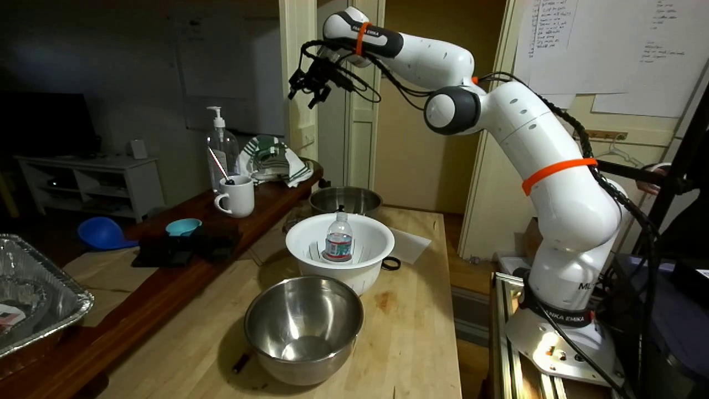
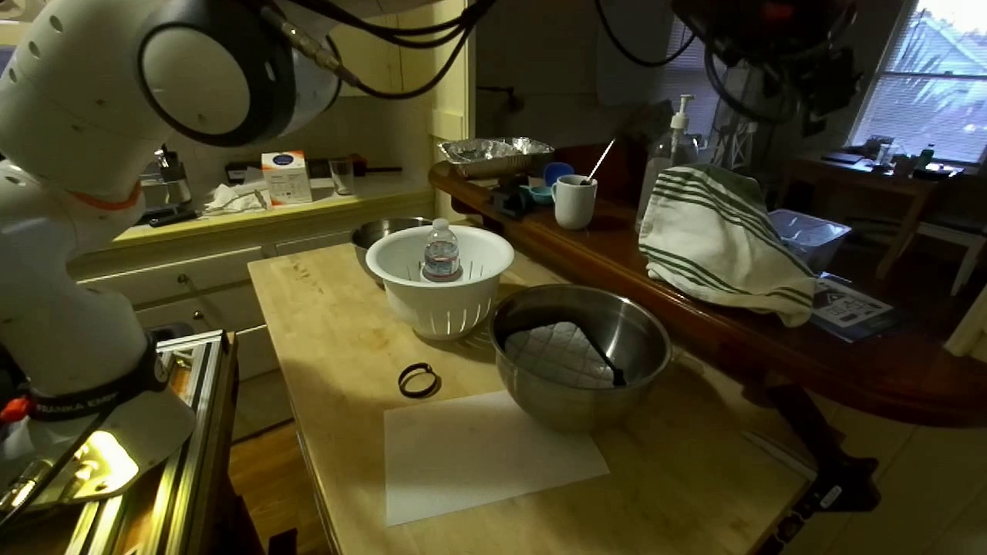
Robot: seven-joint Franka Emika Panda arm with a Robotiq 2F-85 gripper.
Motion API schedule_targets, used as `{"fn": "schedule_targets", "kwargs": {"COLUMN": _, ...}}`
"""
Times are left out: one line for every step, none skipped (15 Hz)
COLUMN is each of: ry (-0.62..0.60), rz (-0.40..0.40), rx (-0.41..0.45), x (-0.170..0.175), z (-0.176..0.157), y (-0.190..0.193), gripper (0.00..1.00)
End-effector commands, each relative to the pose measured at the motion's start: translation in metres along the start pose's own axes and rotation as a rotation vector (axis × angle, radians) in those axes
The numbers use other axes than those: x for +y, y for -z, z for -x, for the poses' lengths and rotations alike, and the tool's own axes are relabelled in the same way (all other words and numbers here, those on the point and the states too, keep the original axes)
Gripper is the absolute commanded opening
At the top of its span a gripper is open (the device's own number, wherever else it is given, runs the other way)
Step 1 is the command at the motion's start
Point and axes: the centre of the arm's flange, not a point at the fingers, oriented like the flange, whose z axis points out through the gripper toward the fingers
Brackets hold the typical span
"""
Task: Remove the towel from the silver bowl on the right and put it on the upper counter.
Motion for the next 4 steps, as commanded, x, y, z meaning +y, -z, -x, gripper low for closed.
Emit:
{"fn": "schedule_targets", "kwargs": {"ry": 0.032, "rz": 0.198, "rx": 0.023, "x": -0.016, "z": 0.003, "y": 0.05, "gripper": 1.0}}
{"fn": "schedule_targets", "kwargs": {"ry": 0.045, "rz": 0.25, "rx": 0.026, "x": -0.021, "z": 0.004, "y": 0.059, "gripper": 1.0}}
{"fn": "schedule_targets", "kwargs": {"ry": 0.057, "rz": 0.3, "rx": 0.016, "x": -0.029, "z": 0.008, "y": 0.059, "gripper": 1.0}}
{"fn": "schedule_targets", "kwargs": {"ry": 0.077, "rz": 0.341, "rx": -0.003, "x": -0.038, "z": 0.01, "y": 0.057, "gripper": 1.0}}
